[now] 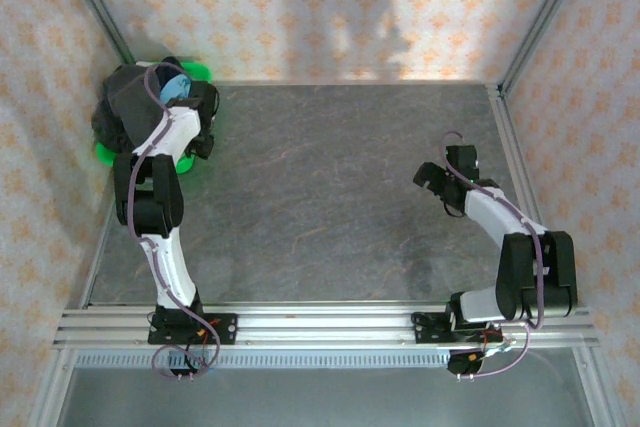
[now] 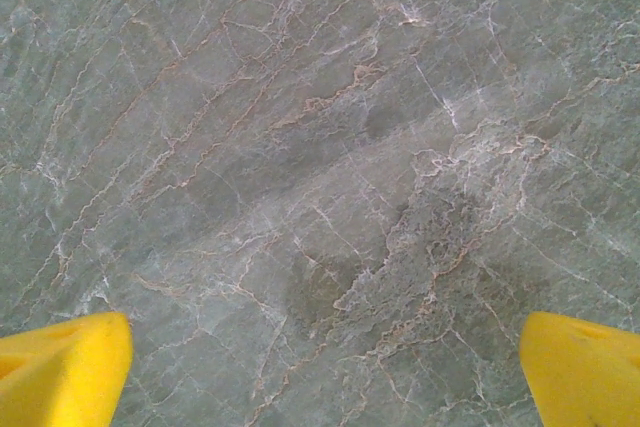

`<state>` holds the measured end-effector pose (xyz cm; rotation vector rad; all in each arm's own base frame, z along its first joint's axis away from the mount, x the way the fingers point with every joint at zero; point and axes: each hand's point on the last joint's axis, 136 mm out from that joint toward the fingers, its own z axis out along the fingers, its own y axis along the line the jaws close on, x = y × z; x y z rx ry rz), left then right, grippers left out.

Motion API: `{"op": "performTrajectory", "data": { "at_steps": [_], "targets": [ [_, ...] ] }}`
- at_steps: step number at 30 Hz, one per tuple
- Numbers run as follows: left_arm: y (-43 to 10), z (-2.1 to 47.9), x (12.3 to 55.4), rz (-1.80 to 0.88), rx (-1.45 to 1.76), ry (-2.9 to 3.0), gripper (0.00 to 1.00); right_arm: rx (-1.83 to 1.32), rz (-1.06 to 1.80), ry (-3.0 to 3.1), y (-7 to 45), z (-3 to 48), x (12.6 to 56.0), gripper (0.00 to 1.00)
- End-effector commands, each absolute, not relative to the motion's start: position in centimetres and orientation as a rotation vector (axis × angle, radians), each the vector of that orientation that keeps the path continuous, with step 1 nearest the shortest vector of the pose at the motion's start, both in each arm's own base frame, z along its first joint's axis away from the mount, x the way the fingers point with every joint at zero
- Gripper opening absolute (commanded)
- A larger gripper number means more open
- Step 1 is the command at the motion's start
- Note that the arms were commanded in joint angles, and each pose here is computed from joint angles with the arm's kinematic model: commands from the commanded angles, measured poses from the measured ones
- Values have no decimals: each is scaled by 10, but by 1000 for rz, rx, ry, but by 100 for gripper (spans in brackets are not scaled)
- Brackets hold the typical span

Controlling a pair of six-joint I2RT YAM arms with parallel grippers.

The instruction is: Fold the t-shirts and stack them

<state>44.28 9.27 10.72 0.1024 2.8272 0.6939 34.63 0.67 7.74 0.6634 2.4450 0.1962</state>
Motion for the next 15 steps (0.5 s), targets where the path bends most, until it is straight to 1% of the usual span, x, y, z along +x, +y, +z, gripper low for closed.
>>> {"op": "performTrajectory", "data": {
  "at_steps": [1,3,4,6,9,12,15],
  "targets": [
    [63,154,447,529,-1,2742,60,628,202,2398,7,99,353,99],
    [46,183,453,343,-49,2645,63,616,215,2392,10,100,353,99],
    [44,195,455,303,-95,2599,67,614,225,2390,11,101,352,99],
    [55,223,456,258,-221,2491,82,609,251,2390,15,100,351,99],
    [100,244,452,349,-476,2392,100,589,304,2392,23,99,350,99],
    [143,246,448,434,-674,2378,100,562,340,2395,29,97,348,99],
    [177,230,453,398,-865,2401,100,551,339,2394,29,94,347,100]
  ]
}}
